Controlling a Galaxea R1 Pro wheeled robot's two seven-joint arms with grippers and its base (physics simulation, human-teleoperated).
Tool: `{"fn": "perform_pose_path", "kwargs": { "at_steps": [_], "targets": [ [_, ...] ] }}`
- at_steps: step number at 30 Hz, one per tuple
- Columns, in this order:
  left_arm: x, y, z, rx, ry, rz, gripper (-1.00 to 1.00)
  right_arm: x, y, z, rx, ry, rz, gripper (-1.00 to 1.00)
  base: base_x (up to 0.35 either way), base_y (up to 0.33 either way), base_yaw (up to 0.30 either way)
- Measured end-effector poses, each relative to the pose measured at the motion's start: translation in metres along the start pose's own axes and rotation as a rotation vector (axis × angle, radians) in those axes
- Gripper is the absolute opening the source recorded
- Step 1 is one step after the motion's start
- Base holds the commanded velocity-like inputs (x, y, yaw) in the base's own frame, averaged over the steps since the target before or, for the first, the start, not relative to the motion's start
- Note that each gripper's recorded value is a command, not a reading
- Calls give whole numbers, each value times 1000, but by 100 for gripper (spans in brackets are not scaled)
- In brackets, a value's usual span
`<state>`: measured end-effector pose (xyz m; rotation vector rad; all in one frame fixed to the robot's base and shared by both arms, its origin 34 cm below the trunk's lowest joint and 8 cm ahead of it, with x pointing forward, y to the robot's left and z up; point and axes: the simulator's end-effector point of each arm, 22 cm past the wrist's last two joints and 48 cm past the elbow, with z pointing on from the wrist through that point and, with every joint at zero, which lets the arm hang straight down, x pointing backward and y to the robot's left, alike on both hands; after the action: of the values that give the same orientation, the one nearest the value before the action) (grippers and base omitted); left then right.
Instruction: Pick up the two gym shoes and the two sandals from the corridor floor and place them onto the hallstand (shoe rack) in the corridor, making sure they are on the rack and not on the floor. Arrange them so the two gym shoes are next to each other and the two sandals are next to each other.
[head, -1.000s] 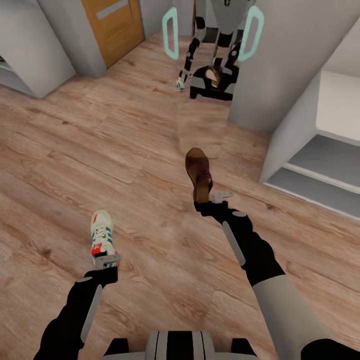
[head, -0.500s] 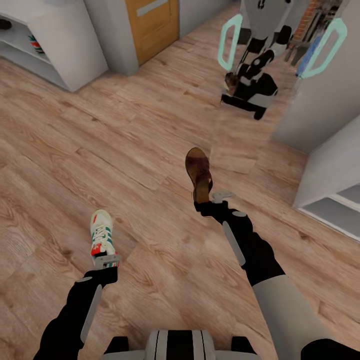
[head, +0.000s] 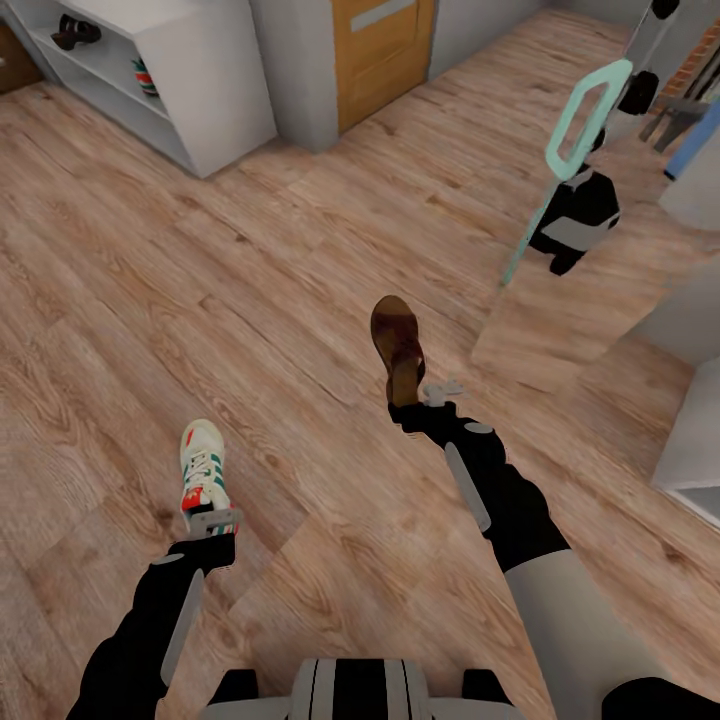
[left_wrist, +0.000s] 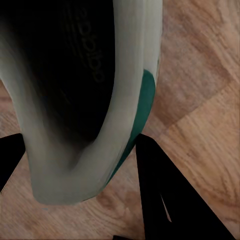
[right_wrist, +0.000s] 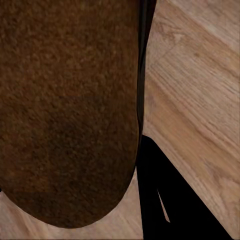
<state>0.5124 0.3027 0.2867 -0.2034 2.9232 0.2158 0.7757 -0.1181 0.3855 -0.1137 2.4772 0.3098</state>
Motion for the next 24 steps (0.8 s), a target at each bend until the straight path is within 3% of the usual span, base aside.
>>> {"fn": "perform_pose_path", "kwargs": {
  "at_steps": [24],
  "targets": [
    [8,0,5,-1,17,2,-100,13,-2,7,0,23,5,-100,335,0,276]
  ]
}}
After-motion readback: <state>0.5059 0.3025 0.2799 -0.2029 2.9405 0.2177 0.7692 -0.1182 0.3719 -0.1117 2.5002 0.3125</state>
